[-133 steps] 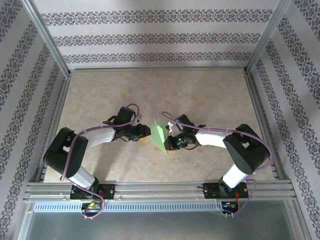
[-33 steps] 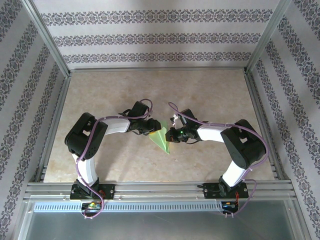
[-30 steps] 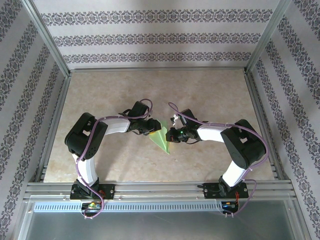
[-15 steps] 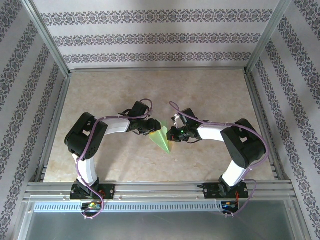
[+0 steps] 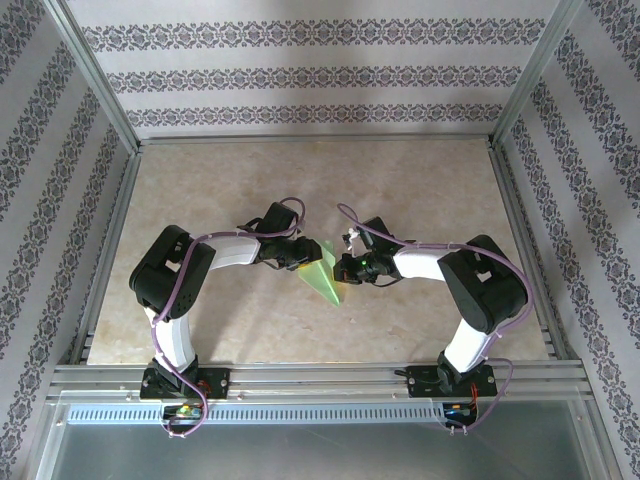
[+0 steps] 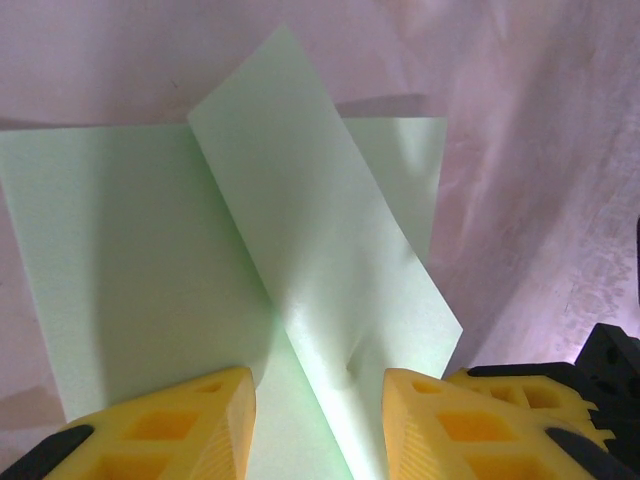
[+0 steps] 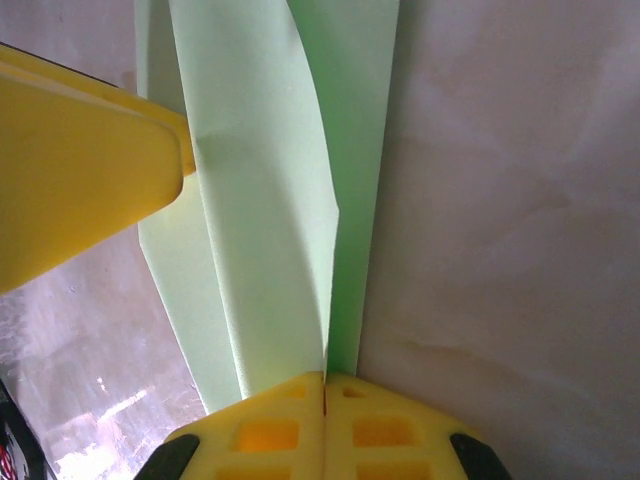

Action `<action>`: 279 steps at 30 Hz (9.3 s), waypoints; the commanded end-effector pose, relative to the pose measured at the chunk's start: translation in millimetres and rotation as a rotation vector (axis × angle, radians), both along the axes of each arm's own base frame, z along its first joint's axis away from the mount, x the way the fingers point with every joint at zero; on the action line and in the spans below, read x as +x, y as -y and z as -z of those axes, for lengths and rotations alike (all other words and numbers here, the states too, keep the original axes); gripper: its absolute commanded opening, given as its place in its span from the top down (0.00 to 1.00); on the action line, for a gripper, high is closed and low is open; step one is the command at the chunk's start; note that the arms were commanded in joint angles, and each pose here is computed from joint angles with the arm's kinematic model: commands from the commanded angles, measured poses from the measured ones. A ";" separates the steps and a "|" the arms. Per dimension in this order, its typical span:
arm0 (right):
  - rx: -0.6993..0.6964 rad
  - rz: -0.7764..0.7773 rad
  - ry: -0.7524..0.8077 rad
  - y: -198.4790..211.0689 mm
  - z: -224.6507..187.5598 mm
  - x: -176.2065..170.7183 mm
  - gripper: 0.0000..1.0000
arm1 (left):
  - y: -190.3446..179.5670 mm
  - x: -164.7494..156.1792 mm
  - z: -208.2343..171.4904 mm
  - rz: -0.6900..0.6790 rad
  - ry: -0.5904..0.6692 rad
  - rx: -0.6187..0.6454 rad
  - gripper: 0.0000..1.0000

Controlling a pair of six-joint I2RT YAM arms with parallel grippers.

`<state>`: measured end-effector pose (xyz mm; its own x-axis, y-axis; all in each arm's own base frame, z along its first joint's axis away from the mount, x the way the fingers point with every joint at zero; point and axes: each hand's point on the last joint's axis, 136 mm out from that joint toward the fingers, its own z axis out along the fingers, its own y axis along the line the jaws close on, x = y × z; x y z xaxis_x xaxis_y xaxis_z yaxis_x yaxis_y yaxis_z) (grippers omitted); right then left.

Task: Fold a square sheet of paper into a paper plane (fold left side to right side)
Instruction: Fourth fold the wing at the center of the table.

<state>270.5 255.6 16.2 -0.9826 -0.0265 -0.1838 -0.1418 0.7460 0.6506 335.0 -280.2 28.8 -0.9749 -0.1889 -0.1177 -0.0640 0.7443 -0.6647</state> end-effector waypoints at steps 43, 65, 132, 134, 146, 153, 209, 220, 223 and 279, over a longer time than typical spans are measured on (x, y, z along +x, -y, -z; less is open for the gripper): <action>-0.217 -0.025 -0.084 21.3 36.7 -15.6 1.00 | 20.6 2.7 10.7 0.108 -0.002 0.038 0.93; -0.142 -0.009 -0.054 10.4 10.5 -2.3 0.85 | 6.2 -7.3 41.9 0.077 -0.053 0.095 0.97; 0.119 -0.039 -0.223 -10.3 2.0 -68.0 0.98 | 4.2 -8.6 43.3 0.075 -0.054 0.103 0.98; 0.117 -0.041 -0.228 -10.1 3.6 -68.8 0.98 | 4.2 -8.6 43.7 0.075 -0.055 0.104 0.98; 0.073 -0.040 -0.260 -2.8 18.3 -79.5 0.98 | 3.8 -9.4 44.2 0.075 -0.058 0.106 0.98; 0.084 -0.058 -0.270 -6.7 17.2 -83.2 0.98 | 3.8 -9.2 45.0 0.075 -0.059 0.106 0.98; 0.116 -0.056 -0.206 -18.8 6.3 -62.8 0.92 | 3.7 -8.8 45.9 0.073 -0.061 0.104 0.98; 0.176 -0.039 -0.129 -22.6 -23.8 -42.9 0.92 | 3.7 -8.9 46.2 0.073 -0.060 0.103 0.98; 0.181 -0.037 -0.115 -24.2 -26.4 -33.8 0.92 | 3.8 -8.6 46.0 0.073 -0.058 0.103 0.98; 0.069 -0.070 -0.236 -18.5 15.5 -86.6 0.93 | -2.8 -8.7 52.3 0.049 -0.082 0.124 0.98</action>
